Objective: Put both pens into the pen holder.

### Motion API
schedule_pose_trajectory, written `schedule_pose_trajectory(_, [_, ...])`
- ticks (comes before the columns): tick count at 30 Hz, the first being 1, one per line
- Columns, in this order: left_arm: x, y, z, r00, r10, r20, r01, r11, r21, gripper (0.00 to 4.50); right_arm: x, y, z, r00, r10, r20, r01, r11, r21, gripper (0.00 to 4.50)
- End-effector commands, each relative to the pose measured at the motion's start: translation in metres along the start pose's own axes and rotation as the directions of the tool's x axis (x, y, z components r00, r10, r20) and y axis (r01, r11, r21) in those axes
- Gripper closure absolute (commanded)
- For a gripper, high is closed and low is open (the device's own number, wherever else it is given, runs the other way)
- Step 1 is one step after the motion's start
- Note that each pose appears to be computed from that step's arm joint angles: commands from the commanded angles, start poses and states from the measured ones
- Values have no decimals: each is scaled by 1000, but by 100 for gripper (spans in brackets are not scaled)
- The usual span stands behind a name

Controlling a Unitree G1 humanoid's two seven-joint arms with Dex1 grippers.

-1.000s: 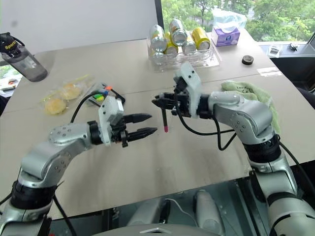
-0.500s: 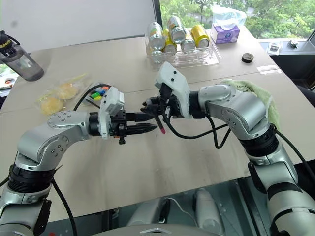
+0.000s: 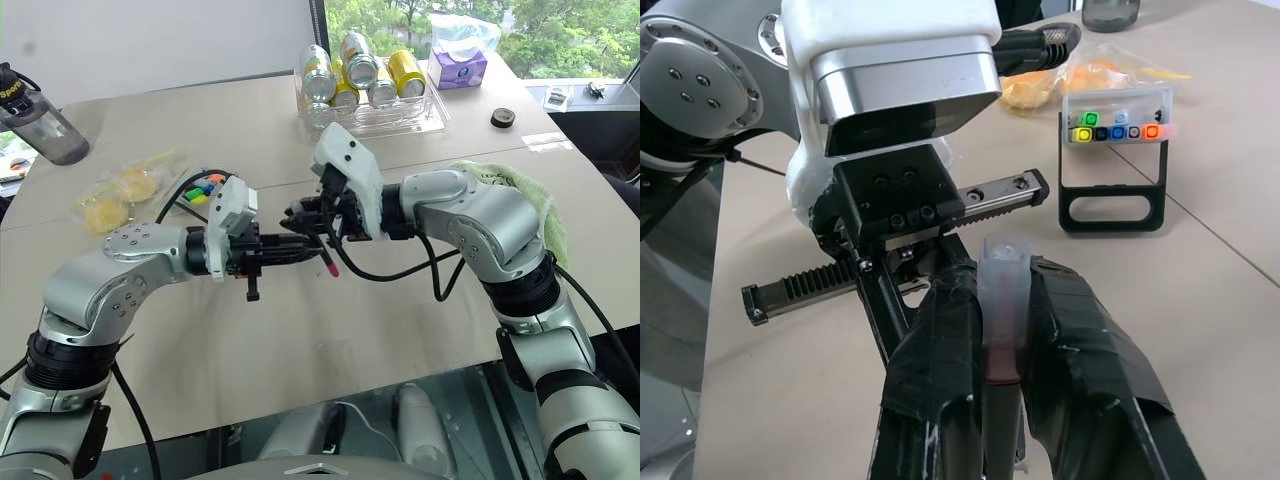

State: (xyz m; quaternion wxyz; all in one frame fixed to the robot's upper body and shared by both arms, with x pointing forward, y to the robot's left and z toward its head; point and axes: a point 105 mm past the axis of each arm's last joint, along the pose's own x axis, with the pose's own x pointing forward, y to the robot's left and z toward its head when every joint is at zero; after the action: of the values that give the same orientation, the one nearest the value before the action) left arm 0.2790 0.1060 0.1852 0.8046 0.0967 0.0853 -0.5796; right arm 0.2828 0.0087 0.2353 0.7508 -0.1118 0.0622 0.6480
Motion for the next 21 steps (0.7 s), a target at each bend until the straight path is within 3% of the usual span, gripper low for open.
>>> schedule_pose_trajectory(1, [1, 3, 7, 999, 27, 22, -28, 999, 44, 448, 1, 12, 21, 998, 41, 57, -37, 996, -75, 442])
schedule_pose_trajectory(3, [1, 4, 7, 999, 33, 22, -34, 998, 53, 448, 1, 12, 22, 997, 46, 63, -41, 996, -83, 442])
schedule_pose_trajectory(4, [1, 5, 7, 999, 41, 23, -42, 997, 63, 450, 0, 12, 22, 997, 47, 66, -41, 995, -87, 339])
schedule_pose_trajectory(5, [0, 6, 8, 998, 49, 25, -51, 996, 72, 450, 0, 11, 22, 997, 39, 70, -32, 995, -93, 308])
schedule_pose_trajectory(10, [-4, 14, 8, 994, 106, 34, -109, 988, 106, 450, -9, 0, 21, 995, -25, 92, 32, 996, -78, 67])
schedule_pose_trajectory(16, [-19, 24, -1, 958, 283, 54, -288, 942, 174, 450, -57, -19, 12, 959, -145, 243, 140, 989, 39, 67])
schedule_pose_trajectory(19, [-22, 27, -2, 928, 363, 87, -373, 900, 224, 450, -72, -22, -10, 950, -204, 238, 186, 978, 97, 67])
schedule_pose_trajectory(21, [-25, 36, -1, 885, 453, 105, -459, 816, 351, 450, -79, -21, -27, 945, -239, 224, 216, 969, 124, 67])
